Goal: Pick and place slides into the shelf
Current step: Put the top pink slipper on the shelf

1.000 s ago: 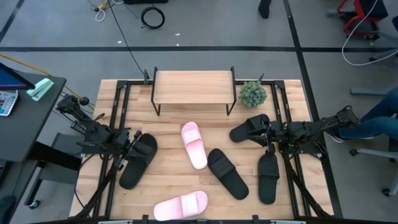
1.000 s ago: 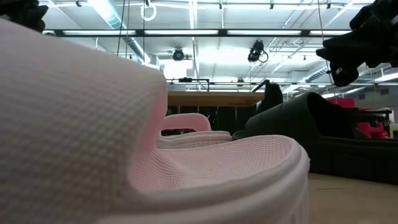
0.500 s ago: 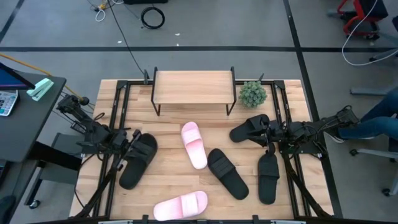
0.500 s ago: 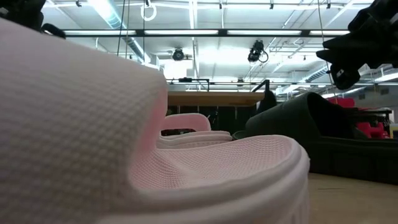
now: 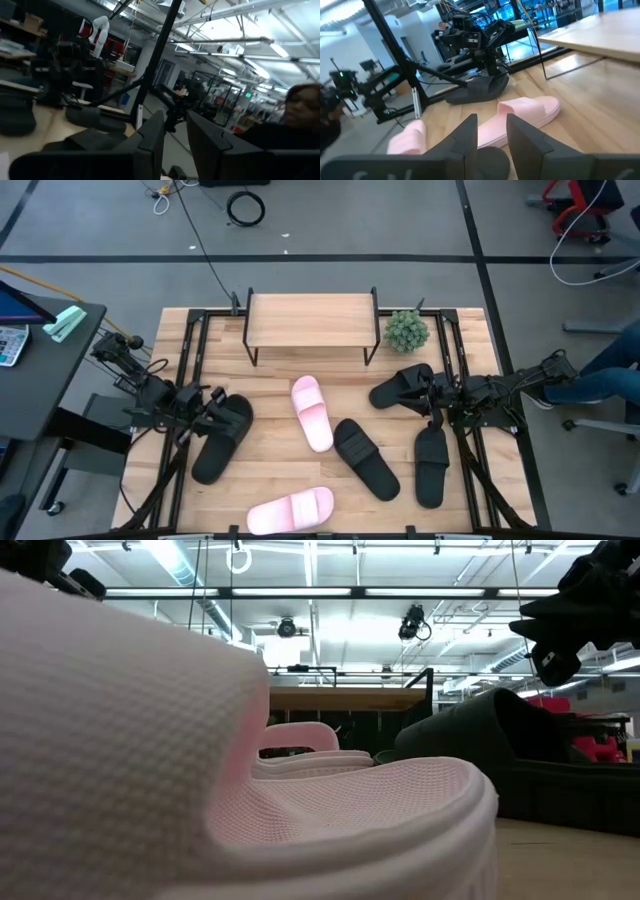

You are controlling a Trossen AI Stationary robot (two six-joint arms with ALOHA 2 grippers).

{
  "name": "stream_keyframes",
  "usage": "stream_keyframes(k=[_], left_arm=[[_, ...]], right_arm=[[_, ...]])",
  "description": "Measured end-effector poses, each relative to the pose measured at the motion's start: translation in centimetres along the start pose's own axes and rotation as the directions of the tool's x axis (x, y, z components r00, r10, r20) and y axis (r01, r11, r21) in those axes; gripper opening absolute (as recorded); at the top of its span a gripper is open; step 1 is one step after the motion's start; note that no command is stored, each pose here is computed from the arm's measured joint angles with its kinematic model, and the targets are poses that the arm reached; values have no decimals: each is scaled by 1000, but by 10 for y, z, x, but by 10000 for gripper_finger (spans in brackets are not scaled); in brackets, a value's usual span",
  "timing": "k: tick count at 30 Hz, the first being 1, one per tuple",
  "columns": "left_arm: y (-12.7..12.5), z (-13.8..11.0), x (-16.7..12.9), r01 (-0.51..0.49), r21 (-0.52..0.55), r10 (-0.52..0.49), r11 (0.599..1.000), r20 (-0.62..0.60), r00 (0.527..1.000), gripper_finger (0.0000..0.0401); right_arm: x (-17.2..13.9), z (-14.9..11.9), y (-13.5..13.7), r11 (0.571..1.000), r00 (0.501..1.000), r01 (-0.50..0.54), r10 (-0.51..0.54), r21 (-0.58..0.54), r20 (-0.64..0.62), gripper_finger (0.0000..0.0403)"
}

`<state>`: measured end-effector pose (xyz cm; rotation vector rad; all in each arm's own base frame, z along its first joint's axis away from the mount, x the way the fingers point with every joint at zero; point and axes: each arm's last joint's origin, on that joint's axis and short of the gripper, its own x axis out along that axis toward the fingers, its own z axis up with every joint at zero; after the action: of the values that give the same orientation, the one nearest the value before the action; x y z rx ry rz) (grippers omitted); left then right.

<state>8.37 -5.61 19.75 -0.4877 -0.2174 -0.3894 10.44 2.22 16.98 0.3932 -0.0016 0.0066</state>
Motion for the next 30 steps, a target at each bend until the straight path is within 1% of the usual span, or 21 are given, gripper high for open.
stream_keyframes(k=[2,4,7,10,11,13,15,18,21,24,25,27,30], left_arm=[[0,1,0,3,-24,-2,1000,7,1000,91],[0,1,0,4,-48,-4,999,10,1000,89],[0,1,0,5,-42,-4,999,14,1000,85],[0,3,0,-16,6,15,1000,34,999,81],[1,3,0,-28,37,27,999,35,999,80],[3,4,0,-86,121,80,989,54,995,78],[7,5,0,-188,215,172,958,88,981,78],[12,7,0,-329,340,300,881,134,944,80],[15,7,-1,-381,428,350,820,153,924,78],[17,10,0,-405,538,369,739,180,912,74],[17,11,0,-413,545,375,730,186,908,73],[18,11,0,-423,533,381,733,194,904,71],[19,11,0,-430,482,385,763,196,902,71]], right_arm=[[0,0,0,1000,1000,0,0,-27,0,110],[0,0,0,1000,1000,0,0,-28,-1,110],[0,0,0,998,1000,1,-1,-57,-2,110],[0,0,0,995,1000,0,-1,-101,-3,110],[0,0,0,994,1000,1,-1,-106,-3,110],[0,0,0,994,1000,1,-1,-106,-3,110],[0,0,0,994,1000,1,-1,-107,-3,110],[0,0,0,993,1000,10,-10,-117,-1,110],[0,0,-1,987,999,40,-39,-157,11,110],[0,1,-2,981,997,75,-71,-181,25,110],[0,1,-2,979,996,83,-79,-187,28,110],[0,1,-3,976,995,99,-94,-194,35,110],[0,1,-4,973,991,134,-127,-187,49,110]])
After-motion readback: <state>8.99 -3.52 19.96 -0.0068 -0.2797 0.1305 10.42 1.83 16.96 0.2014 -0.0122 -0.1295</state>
